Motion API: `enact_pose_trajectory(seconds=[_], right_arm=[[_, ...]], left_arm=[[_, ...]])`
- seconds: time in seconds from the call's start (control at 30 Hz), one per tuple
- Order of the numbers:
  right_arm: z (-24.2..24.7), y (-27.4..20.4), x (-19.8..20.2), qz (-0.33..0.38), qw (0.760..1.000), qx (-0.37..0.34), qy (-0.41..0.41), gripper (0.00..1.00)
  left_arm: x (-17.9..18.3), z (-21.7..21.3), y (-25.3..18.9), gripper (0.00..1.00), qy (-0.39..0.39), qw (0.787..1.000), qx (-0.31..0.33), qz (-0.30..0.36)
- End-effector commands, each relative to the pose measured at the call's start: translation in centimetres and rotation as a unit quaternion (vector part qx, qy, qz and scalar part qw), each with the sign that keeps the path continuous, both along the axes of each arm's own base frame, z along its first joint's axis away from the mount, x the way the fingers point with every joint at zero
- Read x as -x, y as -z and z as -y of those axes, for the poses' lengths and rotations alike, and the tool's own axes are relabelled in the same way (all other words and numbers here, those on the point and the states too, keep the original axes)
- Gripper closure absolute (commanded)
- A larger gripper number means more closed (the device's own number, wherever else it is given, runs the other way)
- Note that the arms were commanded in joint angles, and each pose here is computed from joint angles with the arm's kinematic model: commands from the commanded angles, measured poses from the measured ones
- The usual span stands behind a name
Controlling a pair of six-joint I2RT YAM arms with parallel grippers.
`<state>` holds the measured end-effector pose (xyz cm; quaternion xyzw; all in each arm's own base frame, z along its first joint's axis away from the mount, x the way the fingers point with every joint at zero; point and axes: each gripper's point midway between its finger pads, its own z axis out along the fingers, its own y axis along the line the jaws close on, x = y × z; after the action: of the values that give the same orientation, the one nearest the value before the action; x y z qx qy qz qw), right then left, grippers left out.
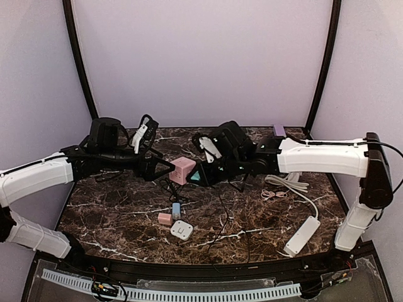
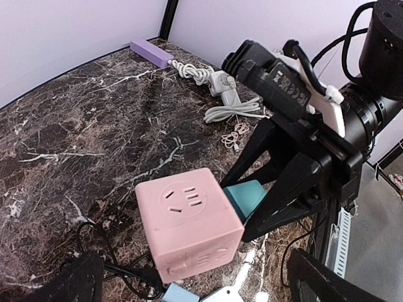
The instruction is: Pull the plug off the socket
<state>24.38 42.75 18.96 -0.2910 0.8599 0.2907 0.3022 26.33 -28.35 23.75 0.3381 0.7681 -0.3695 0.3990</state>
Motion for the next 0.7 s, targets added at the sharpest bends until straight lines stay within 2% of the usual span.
enact_pose_trajectory(seconds=[0.0,0.27,0.43,0.67], right_arm=[[-0.2,-0.9,-2.0,0.027,0.997,0.005,0.079,1.00],[-2.5,-1.8,-2.0,0.043,0.996,-0.001,0.072,1.00],[-3.5,-1.4,-1.2,0.043,0.997,0.003,0.061,1.00],[-4.6,-1.6,-0.7,0.050,0.997,0.001,0.054,1.00]], left_arm=[[0.0,0.8,0.6,0.03,0.008,1.000,0.010,-0.022],[-0.9,1.0,2.8,0.07,-0.019,0.998,-0.009,-0.058],[-1.5,0.8,3.1,0.14,-0.035,0.998,-0.016,-0.059],[-2.0,0.3,3.5,0.34,-0.055,0.996,-0.029,-0.056]])
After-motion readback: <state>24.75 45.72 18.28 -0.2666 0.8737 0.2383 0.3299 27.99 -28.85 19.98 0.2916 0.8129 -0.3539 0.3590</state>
